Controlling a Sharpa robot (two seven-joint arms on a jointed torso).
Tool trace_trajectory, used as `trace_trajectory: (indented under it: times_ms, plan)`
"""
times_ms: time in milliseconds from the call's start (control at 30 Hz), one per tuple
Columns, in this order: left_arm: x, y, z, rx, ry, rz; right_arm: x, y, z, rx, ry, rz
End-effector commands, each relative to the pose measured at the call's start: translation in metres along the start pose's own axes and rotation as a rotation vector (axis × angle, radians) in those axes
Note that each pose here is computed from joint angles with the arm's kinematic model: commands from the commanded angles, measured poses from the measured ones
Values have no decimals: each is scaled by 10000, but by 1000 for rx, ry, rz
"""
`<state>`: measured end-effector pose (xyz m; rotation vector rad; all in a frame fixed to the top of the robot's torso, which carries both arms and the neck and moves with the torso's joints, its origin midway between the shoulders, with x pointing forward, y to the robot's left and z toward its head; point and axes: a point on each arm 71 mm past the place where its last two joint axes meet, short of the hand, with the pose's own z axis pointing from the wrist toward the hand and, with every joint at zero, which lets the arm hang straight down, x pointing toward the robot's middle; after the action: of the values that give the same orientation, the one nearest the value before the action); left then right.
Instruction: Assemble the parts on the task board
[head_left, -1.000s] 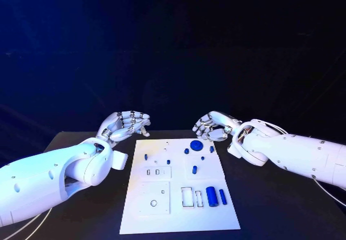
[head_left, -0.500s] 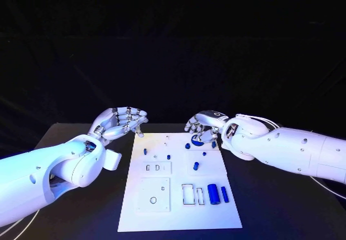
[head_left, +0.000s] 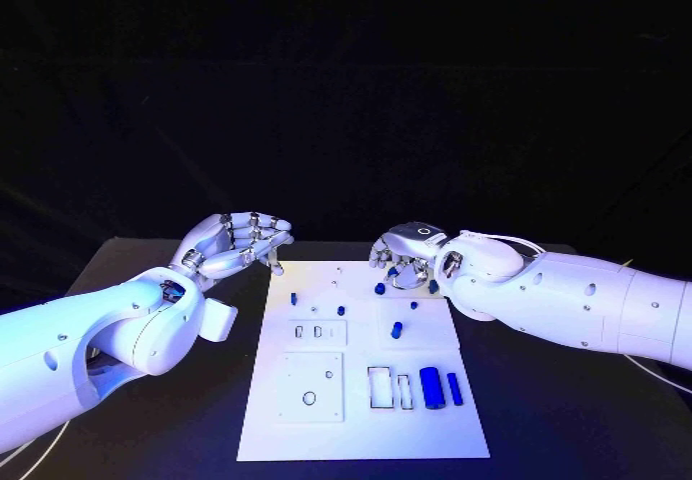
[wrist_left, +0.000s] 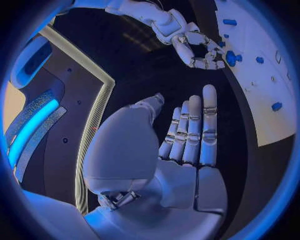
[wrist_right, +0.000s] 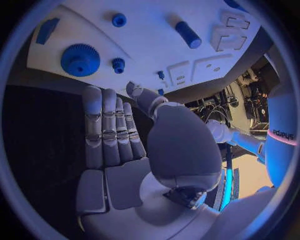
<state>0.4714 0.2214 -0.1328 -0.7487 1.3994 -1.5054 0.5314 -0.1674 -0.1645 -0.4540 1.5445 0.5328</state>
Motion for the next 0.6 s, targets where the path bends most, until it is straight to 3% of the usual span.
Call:
trace_trajectory:
  times_ms: [33,600]
  plan:
    - [37,-21,-1,2,39,-10,8,-3,8,22,0,-68]
    - [51,-28,-17,-7,55,-19,196,-54,-7,78,111,-64]
